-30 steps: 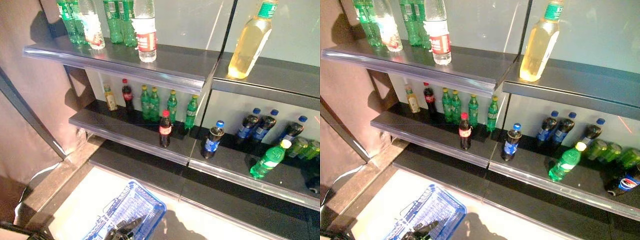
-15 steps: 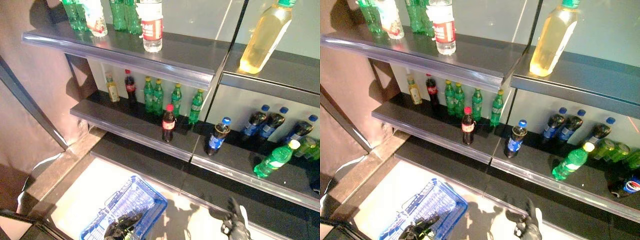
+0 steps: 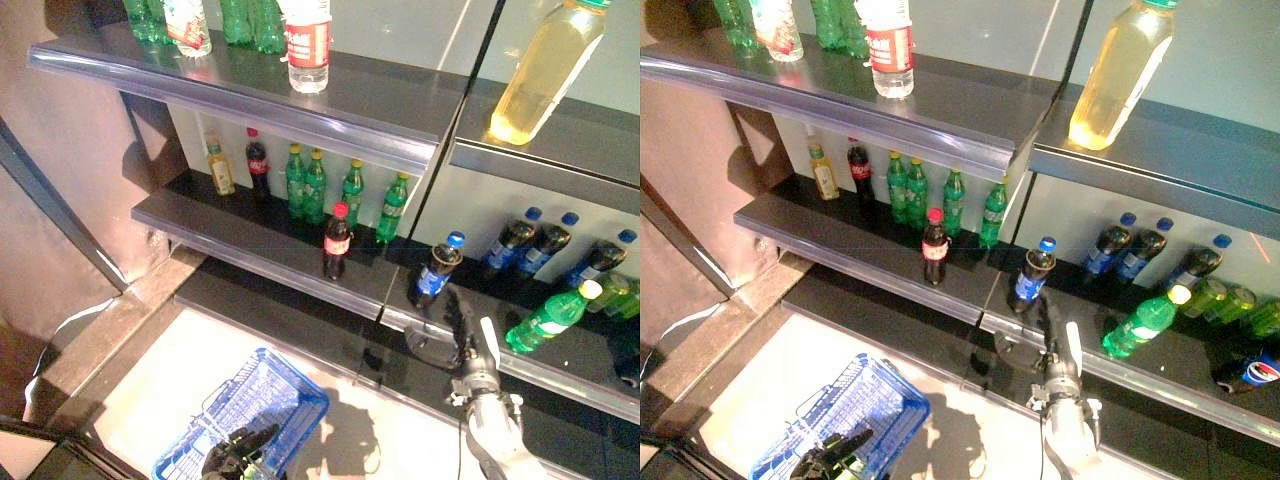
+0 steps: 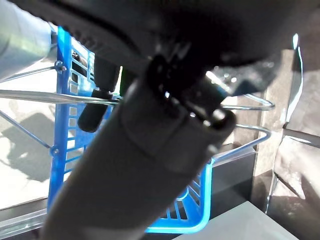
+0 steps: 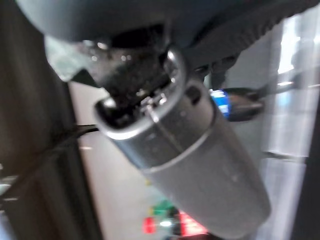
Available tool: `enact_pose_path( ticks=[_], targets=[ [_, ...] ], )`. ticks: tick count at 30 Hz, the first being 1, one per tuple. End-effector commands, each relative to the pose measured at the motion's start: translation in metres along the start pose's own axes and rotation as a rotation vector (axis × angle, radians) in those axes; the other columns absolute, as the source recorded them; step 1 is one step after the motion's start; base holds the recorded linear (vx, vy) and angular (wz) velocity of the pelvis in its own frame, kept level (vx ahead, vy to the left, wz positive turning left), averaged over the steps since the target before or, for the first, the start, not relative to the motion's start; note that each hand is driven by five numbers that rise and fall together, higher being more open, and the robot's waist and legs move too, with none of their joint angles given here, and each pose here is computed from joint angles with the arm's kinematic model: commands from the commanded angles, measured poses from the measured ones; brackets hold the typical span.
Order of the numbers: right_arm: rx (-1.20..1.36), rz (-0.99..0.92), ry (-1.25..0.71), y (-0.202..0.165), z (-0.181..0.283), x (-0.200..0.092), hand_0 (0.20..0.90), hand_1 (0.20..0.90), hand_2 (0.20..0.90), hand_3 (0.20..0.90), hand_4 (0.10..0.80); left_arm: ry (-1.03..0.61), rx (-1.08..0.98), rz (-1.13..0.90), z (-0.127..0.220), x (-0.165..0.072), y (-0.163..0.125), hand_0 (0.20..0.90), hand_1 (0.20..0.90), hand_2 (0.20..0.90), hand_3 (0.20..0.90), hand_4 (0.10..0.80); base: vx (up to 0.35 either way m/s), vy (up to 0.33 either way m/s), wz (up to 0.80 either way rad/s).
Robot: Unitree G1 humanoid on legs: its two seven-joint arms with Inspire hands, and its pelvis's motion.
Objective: Pick up the drink and place into the basket.
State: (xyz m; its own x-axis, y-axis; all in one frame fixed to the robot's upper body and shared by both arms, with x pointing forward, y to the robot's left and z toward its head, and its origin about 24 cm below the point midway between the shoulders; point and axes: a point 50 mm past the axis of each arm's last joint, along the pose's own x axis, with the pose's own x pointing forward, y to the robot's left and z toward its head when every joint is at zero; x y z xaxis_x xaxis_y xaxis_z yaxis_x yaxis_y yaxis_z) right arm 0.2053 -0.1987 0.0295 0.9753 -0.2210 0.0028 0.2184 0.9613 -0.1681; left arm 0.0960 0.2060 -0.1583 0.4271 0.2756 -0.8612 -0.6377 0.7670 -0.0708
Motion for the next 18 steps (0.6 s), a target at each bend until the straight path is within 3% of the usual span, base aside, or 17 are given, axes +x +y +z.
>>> enact_pose_path(
  ticks=[1,6,13,18],
  targets=[
    [0.038,-0.086,-0.443,-0.013,0.080,0.019,0.900,0.900,0.900,0.900,0.800,-0.005,0.095,0.078,-0.008,-0.004,0.033,0.300,0.300,0.300,0.200,0.100,0.023,0.008,-0.03],
    [0.088,-0.158,-0.531,-0.018,0.103,0.020,0.900,0.900,0.900,0.900,0.800,0.005,0.086,0.092,-0.014,-0.006,0.039,0.300,0.300,0.300,0.200,0.100,0.052,0.006,-0.03],
    [0.106,-0.205,-0.495,-0.018,0.104,0.029,0.900,0.900,0.900,0.900,0.800,0.013,0.112,0.091,-0.017,-0.007,0.038,0.300,0.300,0.300,0.200,0.100,0.067,0.014,-0.02],
    [0.161,-0.340,-0.484,-0.017,0.104,0.039,0.900,0.900,0.900,0.900,0.800,0.000,0.107,0.065,-0.013,-0.005,0.028,0.300,0.300,0.300,0.200,0.100,-0.018,0.035,-0.07]
  ],
)
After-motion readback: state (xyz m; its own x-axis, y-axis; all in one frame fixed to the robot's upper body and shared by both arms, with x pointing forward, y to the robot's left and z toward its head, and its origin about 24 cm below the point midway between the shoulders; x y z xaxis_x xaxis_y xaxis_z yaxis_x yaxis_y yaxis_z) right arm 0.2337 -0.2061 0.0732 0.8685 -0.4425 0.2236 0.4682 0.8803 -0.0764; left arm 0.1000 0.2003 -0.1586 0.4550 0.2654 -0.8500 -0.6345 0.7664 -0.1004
